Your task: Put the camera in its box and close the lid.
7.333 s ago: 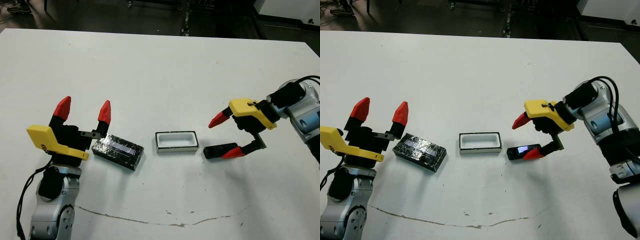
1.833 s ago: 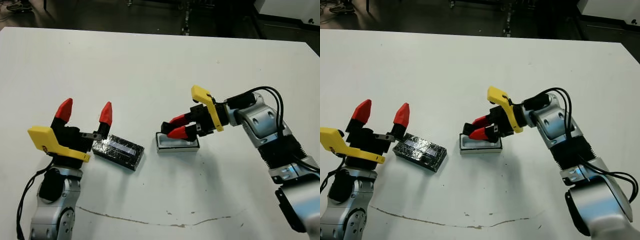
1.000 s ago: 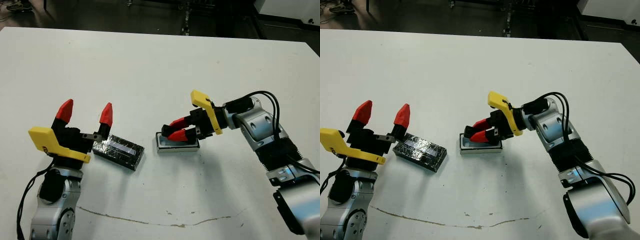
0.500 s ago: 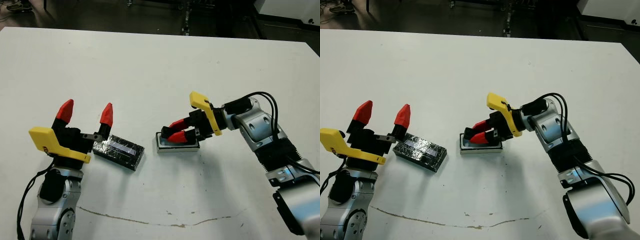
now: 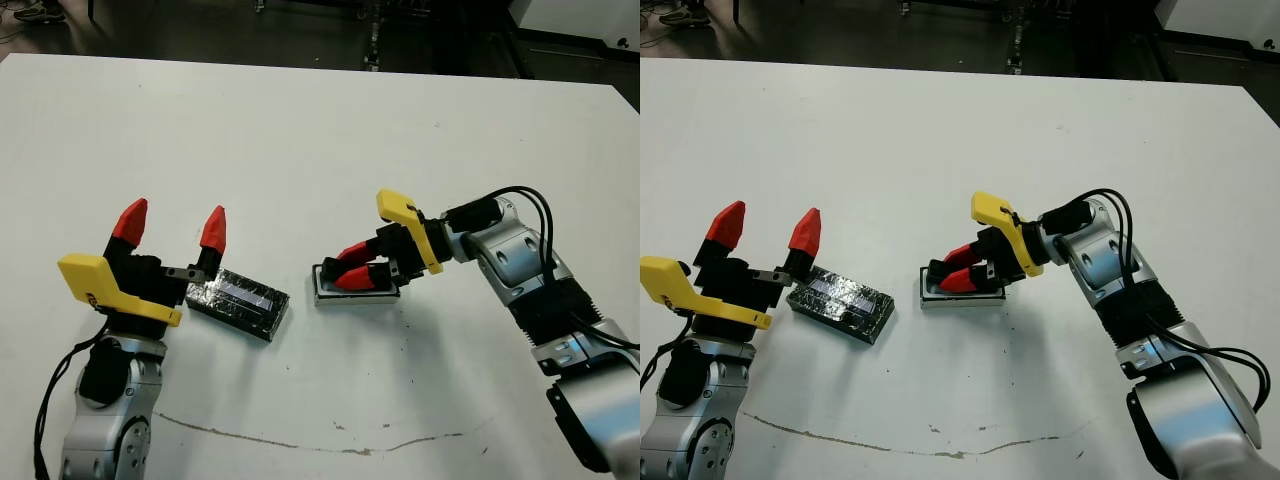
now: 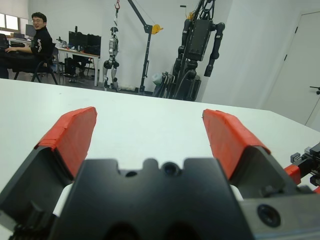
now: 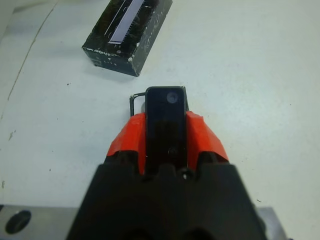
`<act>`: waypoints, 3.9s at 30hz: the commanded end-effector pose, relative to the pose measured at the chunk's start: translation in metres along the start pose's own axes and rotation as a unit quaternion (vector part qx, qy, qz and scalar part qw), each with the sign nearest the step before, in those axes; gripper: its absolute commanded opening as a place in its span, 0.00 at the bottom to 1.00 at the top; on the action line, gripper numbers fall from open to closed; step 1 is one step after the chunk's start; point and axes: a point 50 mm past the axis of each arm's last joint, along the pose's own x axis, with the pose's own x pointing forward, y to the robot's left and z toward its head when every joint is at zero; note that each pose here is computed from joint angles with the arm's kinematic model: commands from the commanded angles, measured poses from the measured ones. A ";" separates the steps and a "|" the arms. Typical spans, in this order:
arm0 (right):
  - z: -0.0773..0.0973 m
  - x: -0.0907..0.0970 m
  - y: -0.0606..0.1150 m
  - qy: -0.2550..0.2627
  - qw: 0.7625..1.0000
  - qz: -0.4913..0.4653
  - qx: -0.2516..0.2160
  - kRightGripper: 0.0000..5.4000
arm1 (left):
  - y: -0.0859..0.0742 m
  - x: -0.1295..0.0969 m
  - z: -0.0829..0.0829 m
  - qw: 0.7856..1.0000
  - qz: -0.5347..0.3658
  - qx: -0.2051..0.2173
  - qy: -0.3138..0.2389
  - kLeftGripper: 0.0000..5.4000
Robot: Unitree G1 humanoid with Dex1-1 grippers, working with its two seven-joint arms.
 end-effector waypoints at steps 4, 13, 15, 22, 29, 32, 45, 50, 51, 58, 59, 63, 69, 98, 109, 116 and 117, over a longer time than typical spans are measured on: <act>-0.015 -0.005 0.003 0.031 0.999 0.007 0.014 0.31 | 0.001 -0.003 -0.002 1.000 0.004 0.004 0.008 1.00; -0.016 -0.010 0.002 0.042 0.999 0.005 0.002 0.31 | 0.000 -0.003 -0.003 1.000 0.004 0.003 0.006 1.00; -0.017 -0.011 0.001 0.046 0.999 0.002 -0.002 0.31 | 0.000 -0.003 -0.002 1.000 0.003 0.003 0.007 1.00; -0.020 -0.014 0.000 0.057 0.998 -0.003 -0.010 0.31 | 0.000 -0.002 -0.001 1.000 0.001 -0.001 0.006 1.00; -0.017 -0.015 0.000 0.075 0.997 0.000 -0.030 0.31 | -0.001 -0.002 -0.001 1.000 0.001 -0.002 0.005 1.00; -0.016 -0.015 0.000 0.081 0.996 0.004 -0.036 0.31 | -0.001 -0.002 -0.001 1.000 0.001 -0.004 0.004 1.00; -0.014 -0.015 -0.001 0.117 0.993 -0.021 -0.024 0.48 | -0.001 -0.002 -0.001 1.000 -0.004 -0.005 0.006 1.00; -0.011 -0.016 0.000 0.126 0.991 -0.025 -0.022 0.61 | -0.001 -0.003 -0.001 1.000 -0.003 -0.008 0.007 1.00; -0.011 -0.016 -0.001 0.128 0.991 -0.023 -0.022 0.65 | -0.001 -0.003 -0.001 1.000 -0.003 -0.008 0.007 1.00; -0.008 -0.020 0.000 0.114 0.993 -0.006 -0.034 0.83 | -0.001 -0.003 -0.002 1.000 -0.001 -0.010 0.009 1.00; -0.007 -0.021 0.000 0.110 0.993 -0.006 -0.039 0.86 | -0.001 -0.003 -0.003 1.000 -0.002 -0.011 0.009 1.00; -0.004 -0.025 -0.001 0.103 0.994 -0.006 -0.042 0.97 | -0.001 -0.003 -0.003 1.000 -0.005 -0.010 0.009 1.00; 0.009 -0.048 -0.003 0.069 0.996 -0.036 -0.042 1.00 | -0.001 -0.004 -0.003 1.000 -0.002 -0.014 0.011 1.00; -0.063 -0.081 0.117 -0.287 0.784 -0.525 0.168 0.79 | 0.022 0.014 0.017 0.994 -0.061 0.088 0.010 1.00; -0.068 -0.063 0.121 -0.315 0.702 -0.598 0.225 0.44 | 0.038 0.032 0.046 0.968 -0.175 0.172 0.058 1.00; -0.071 -0.054 0.120 -0.314 0.702 -0.602 0.215 0.23 | 0.052 0.053 0.075 0.907 -0.303 0.256 0.139 1.00; -0.071 -0.053 0.120 -0.315 0.700 -0.603 0.215 0.19 | 0.053 0.056 0.079 0.894 -0.322 0.273 0.149 1.00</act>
